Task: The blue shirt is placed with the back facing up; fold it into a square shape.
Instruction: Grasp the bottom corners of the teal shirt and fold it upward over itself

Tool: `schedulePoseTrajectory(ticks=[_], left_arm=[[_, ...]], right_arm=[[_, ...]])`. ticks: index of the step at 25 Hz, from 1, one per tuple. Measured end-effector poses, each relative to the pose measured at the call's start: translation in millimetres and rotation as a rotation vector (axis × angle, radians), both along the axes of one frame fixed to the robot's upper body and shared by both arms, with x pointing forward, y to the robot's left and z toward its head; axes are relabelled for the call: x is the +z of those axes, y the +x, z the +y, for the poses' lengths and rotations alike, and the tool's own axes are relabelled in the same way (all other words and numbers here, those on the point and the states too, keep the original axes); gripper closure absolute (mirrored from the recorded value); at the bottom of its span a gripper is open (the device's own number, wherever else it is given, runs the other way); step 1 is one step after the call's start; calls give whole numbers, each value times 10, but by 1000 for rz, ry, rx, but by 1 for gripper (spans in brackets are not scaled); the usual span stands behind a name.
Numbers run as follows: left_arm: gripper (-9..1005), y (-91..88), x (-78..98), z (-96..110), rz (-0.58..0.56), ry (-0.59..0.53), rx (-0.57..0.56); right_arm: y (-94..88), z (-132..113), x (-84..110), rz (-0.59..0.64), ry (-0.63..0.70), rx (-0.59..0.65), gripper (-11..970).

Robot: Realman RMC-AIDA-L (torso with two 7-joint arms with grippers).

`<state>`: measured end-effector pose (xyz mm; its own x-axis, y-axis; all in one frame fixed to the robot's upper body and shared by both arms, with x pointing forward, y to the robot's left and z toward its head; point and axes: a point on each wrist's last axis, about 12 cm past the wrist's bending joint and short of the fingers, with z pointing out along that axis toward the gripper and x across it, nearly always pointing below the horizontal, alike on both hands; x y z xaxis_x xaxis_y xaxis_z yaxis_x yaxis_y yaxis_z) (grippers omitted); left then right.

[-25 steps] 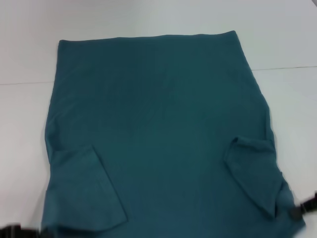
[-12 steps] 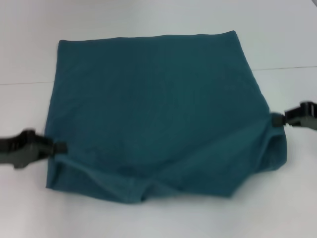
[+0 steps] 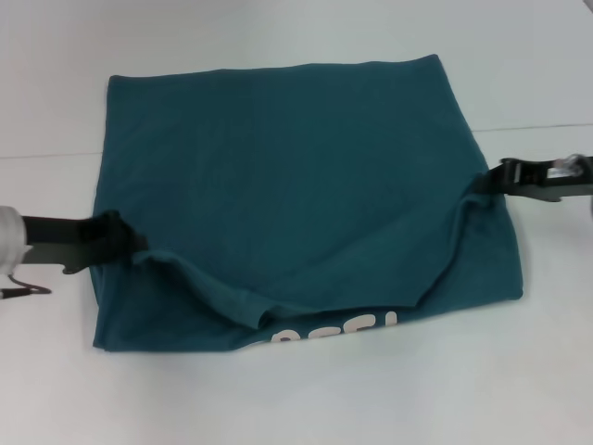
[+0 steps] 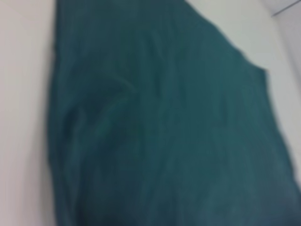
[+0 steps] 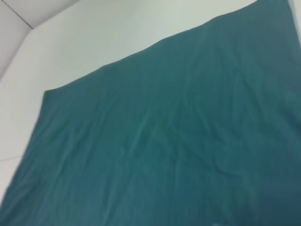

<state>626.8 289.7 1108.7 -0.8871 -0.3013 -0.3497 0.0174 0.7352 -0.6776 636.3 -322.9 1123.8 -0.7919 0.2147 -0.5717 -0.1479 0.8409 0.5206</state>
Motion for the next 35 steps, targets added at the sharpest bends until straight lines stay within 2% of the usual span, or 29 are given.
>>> schedulePoseTrajectory(ticks=[3, 6, 9, 12, 17, 20, 23, 28, 31, 35], left_arm=[[976, 24, -52, -87, 1, 54, -11], [976, 15, -3, -78, -8, 46, -25], [976, -10, 148, 14, -39, 6, -39], [977, 35, 348, 134, -72, -12, -27], [977, 168, 403, 47, -85, 9, -20], [977, 289, 390, -62, -114, 51, -5], [977, 400, 313, -214, -154, 138, 2], [977, 459, 166, -426, -241, 260, -26], [976, 460, 142, -482, -269, 275, -38], [976, 488, 219, -458, -286, 256, -6]], right_arm=[[60, 121, -46, 9, -30, 13, 932], [63, 182, -9, 23, -14, 47, 932], [43, 195, 150, 14, 51, 101, 932], [63, 118, 314, -29, 105, 99, 933], [211, 84, 398, -98, 78, 29, 933], [318, 154, 334, -145, 6, -31, 933], [384, 215, 190, -169, -59, -94, 933], [408, 295, -70, -153, -138, -143, 932], [404, 294, -120, -154, -157, -161, 932], [390, 250, -119, -155, -142, -184, 932]])
